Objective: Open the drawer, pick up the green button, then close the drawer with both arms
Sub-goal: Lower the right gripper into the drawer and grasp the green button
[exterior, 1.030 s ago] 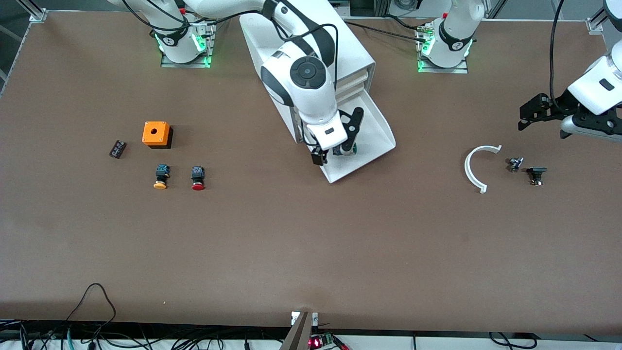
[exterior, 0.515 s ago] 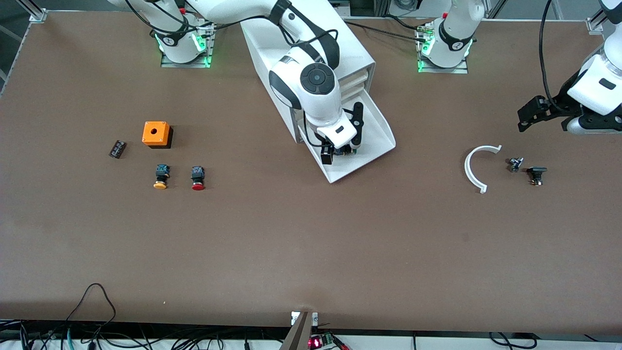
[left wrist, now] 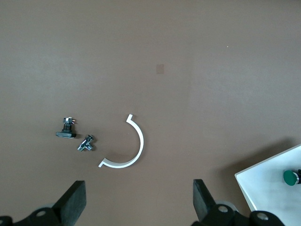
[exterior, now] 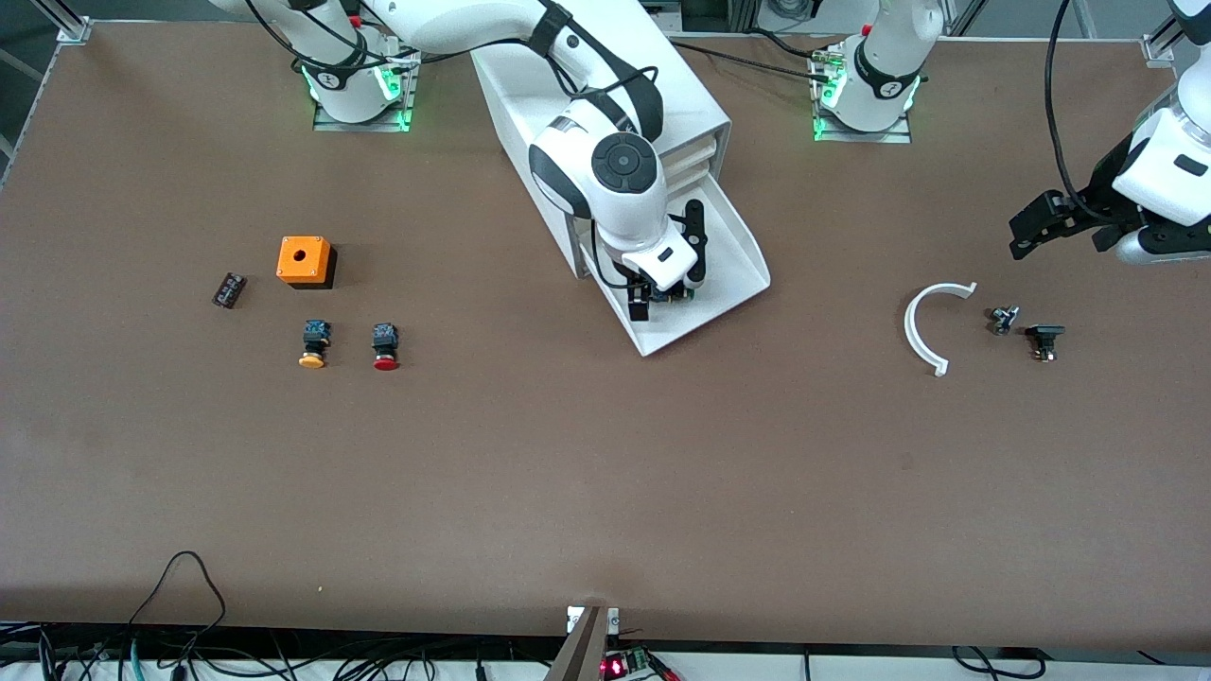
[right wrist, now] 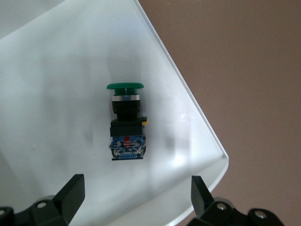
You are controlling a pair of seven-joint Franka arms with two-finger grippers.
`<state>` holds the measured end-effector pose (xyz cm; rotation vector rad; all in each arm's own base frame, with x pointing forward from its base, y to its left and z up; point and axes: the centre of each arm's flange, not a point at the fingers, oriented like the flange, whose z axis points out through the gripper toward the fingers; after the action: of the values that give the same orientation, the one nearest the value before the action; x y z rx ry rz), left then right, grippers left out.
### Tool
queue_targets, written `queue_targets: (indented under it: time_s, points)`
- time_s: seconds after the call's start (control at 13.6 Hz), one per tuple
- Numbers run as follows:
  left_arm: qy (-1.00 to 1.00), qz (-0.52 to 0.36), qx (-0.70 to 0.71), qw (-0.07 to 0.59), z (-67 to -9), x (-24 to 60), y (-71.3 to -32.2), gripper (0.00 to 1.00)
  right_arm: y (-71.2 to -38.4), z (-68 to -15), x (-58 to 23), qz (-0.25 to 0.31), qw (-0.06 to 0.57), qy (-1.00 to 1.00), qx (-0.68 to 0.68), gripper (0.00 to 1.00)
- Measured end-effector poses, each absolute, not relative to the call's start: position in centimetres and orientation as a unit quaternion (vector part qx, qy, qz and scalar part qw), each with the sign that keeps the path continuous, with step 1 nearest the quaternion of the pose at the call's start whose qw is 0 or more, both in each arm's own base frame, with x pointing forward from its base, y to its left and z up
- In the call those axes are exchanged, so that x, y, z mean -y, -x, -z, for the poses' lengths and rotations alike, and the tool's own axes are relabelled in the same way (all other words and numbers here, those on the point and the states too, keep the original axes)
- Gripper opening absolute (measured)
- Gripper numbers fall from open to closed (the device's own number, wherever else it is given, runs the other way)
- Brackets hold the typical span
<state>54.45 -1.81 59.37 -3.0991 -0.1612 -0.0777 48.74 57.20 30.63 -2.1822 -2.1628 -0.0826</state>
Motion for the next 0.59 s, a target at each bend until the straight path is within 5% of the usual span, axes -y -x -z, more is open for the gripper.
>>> queue_targets:
  time_s: [0.59]
  points:
    - [0.999, 0.026, 0.006, 0.020, -59.5, 1.9, -54.5, 1.00, -47.9, -28.0, -60.0, 0.029, 0.031, 0.698, 0.715, 1.00]
